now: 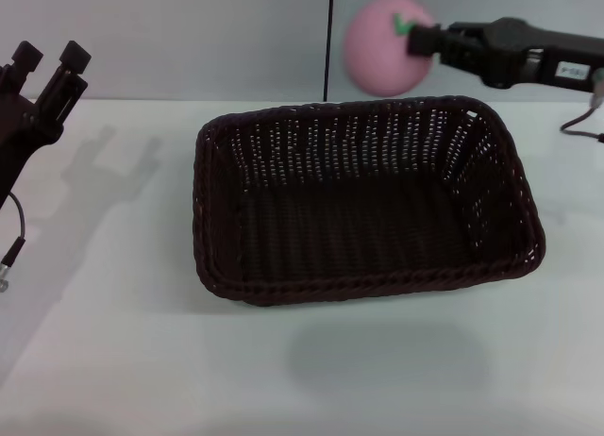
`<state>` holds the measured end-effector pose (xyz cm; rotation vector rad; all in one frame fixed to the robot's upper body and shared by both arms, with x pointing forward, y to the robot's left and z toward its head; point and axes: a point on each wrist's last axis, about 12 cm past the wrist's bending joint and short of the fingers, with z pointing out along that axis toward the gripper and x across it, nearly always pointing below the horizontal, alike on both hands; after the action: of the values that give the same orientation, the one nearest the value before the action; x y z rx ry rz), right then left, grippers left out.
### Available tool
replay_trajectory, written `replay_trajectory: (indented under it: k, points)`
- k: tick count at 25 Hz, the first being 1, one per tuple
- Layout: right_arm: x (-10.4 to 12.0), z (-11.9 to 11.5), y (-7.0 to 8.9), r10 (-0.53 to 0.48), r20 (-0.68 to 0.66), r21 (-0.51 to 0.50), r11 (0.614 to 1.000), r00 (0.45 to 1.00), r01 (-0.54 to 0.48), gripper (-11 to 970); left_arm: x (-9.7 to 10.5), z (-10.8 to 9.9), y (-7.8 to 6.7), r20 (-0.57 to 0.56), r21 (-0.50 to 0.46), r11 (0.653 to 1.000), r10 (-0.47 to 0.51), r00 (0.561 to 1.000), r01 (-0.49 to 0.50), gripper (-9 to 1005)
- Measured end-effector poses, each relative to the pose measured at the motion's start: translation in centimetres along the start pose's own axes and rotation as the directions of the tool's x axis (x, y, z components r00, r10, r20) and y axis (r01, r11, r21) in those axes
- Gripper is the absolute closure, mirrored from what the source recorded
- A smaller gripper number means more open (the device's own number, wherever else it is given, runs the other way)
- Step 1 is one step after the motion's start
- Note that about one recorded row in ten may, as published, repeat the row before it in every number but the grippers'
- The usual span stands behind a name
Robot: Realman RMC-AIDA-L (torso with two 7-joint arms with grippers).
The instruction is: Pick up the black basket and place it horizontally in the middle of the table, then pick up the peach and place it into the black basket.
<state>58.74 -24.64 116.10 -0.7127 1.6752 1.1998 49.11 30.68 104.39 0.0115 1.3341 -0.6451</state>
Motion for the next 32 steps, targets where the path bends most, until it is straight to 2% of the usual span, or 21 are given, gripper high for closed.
replay_trajectory:
  k: [1, 8, 10, 13, 15, 16, 18, 19, 20, 21, 22, 24, 25, 26, 27, 28, 30, 31, 32]
  points:
    - [0.3, 0.5, -0.1, 0.013, -0.027, -0.003, 1.0, 1.0, -0.013, 931, 0.0, 0.0, 0.0, 0.0, 0.0, 1.0, 0.0, 1.0, 0.0, 211]
    - [0.7, 0.9, -0.1, 0.019, -0.052, -0.008, 1.0, 0.998, -0.019, 766, 0.1, 0.0, 0.0, -0.001, -0.002, 1.0, -0.002, 1.0, 0.002, 211]
    - [0.8, 0.5, -0.2, 0.027, -0.039, 0.003, 1.0, 0.999, -0.027, 674, 0.1, 0.0, 0.0, -0.001, -0.002, 1.0, -0.002, 1.0, 0.002, 211]
    - [0.9, -0.8, -0.6, 0.047, 0.032, 0.046, 0.998, 0.998, -0.048, 536, 0.1, 0.0, 0.0, -0.001, -0.002, 1.0, -0.002, 1.0, 0.002, 211]
    - [0.9, -1.2, -0.7, 0.053, 0.054, 0.062, 0.996, 0.997, -0.056, 504, 0.1, 0.0, 0.0, -0.002, -0.002, 1.0, -0.002, 1.0, 0.002, 211]
    - [1.3, -2.5, -1.1, 0.055, 0.122, 0.104, 0.992, 0.991, -0.068, 489, 0.1, -0.1, 0.0, -0.002, -0.004, 1.0, -0.002, 1.0, 0.002, 211]
    - [1.5, -3.0, -1.3, 0.054, 0.154, 0.124, 0.99, 0.987, -0.073, 457, 0.1, -0.1, 0.0, -0.002, -0.004, 1.0, -0.002, 1.0, 0.002, 211]
    - [2.1, -4.5, -1.6, 0.041, 0.247, 0.171, 0.982, 0.968, -0.085, 441, 0.1, -0.1, 0.0, -0.003, -0.005, 1.0, -0.002, 1.0, 0.002, 211]
    - [2.1, -4.5, -1.6, 0.041, 0.247, 0.171, 0.982, 0.968, -0.085, 425, 0.1, -0.2, 0.0, -0.003, -0.005, 1.0, -0.002, 1.0, 0.002, 211]
    - [3.1, -6.2, -1.9, 0.017, 0.353, 0.232, 0.967, 0.935, -0.106, 409, 0.1, -0.2, 0.0, -0.003, -0.005, 1.0, -0.001, 1.0, 0.001, 211]
    - [3.1, -6.2, -1.9, 0.017, 0.353, 0.232, 0.967, 0.935, -0.106, 394, 0.1, -0.2, 0.0, -0.003, -0.005, 1.0, -0.001, 1.0, 0.001, 211]
    - [4.2, -7.8, -2.2, -0.02, 0.445, 0.305, 0.943, 0.895, -0.131, 362, 0.1, -0.2, 0.0, -0.003, -0.005, 1.0, -0.001, 1.0, 0.001, 211]
    - [4.9, -8.6, -2.3, -0.04, 0.491, 0.346, 0.926, 0.87, -0.153, 362, 0.0, -0.2, 0.0, -0.002, -0.006, 1.0, -0.001, 1.0, 0.001, 211]
    - [6.2, -10.1, -2.5, -0.077, 0.569, 0.415, 0.886, 0.819, -0.205, 362, 0.0, -0.1, 0.1, -0.001, -0.007, 1.0, -0.001, 1.0, 0.001, 211]
    - [6.9, -10.8, -2.5, -0.097, 0.604, 0.45, 0.861, 0.791, -0.238, 362, 0.0, -0.1, 0.1, 0.001, -0.008, 1.0, -0.002, 1.0, 0.002, 211]
    - [6.9, -10.8, -2.5, -0.097, 0.604, 0.45, 0.861, 0.791, -0.238, 362, 0.0, -0.1, 0.1, 0.001, -0.008, 1.0, -0.002, 1.0, 0.002, 211]
    - [8.3, -11.9, -2.5, -0.14, 0.654, 0.507, 0.811, 0.743, -0.294, 362, 0.0, -0.1, 0.1, 0.004, -0.011, 1.0, -0.004, 1.0, 0.004, 211]
    - [9.1, -12.7, -2.5, -0.166, 0.676, 0.543, 0.771, 0.717, -0.333, 362, -0.1, 0.0, 0.1, 0.006, -0.011, 1.0, -0.009, 1.0, 0.009, 211]
    - [9.1, -12.7, -2.5, -0.166, 0.676, 0.543, 0.771, 0.717, -0.333, 362, -0.1, 0.0, 0.1, 0.007, -0.01, 1.0, -0.009, 1.0, 0.009, 211]
